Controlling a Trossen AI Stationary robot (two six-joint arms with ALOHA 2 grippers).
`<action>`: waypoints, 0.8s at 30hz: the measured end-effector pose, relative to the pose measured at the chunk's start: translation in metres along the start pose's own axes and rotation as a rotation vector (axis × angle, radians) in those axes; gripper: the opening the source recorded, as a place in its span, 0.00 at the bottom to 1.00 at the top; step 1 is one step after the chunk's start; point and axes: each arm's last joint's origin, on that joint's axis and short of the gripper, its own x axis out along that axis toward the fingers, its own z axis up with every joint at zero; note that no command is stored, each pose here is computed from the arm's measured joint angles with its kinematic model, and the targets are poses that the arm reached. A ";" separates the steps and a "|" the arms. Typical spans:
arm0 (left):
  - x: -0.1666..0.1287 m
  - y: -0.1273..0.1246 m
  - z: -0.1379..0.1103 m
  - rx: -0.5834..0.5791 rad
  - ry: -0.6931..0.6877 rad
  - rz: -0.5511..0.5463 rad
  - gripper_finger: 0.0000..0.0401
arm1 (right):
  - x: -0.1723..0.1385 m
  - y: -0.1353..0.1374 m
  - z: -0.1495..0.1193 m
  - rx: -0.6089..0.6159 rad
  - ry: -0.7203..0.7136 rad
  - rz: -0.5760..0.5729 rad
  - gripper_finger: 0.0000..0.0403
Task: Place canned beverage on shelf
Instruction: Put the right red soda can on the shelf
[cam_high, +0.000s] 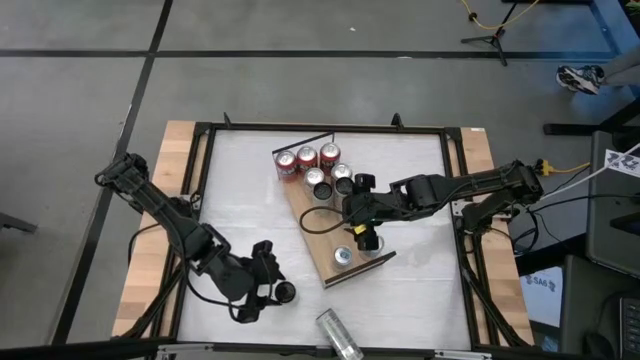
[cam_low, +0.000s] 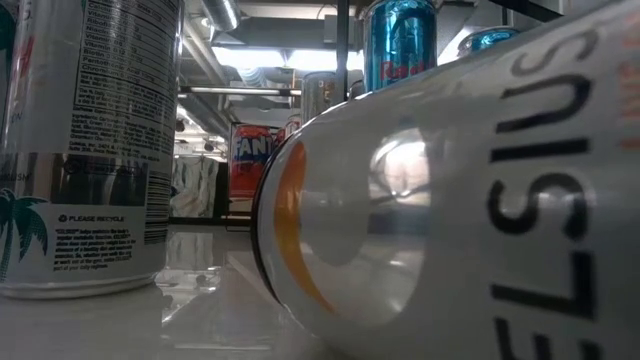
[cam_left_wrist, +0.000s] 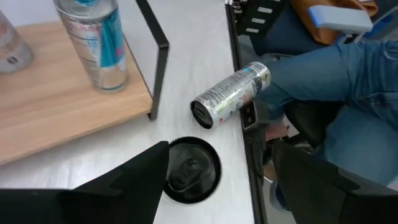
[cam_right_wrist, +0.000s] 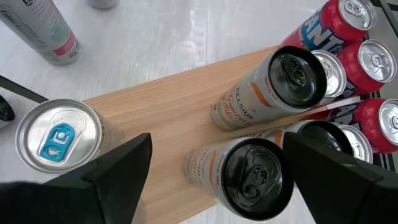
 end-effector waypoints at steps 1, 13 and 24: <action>0.000 0.000 0.000 -0.001 0.002 -0.004 0.70 | 0.000 0.000 0.000 0.000 0.000 0.000 0.89; 0.008 0.000 -0.004 0.035 0.020 -0.006 0.88 | 0.000 0.000 0.000 0.000 0.000 0.000 0.89; 0.024 0.010 -0.027 0.052 0.101 0.024 0.91 | 0.000 0.000 0.000 0.000 0.000 0.000 0.89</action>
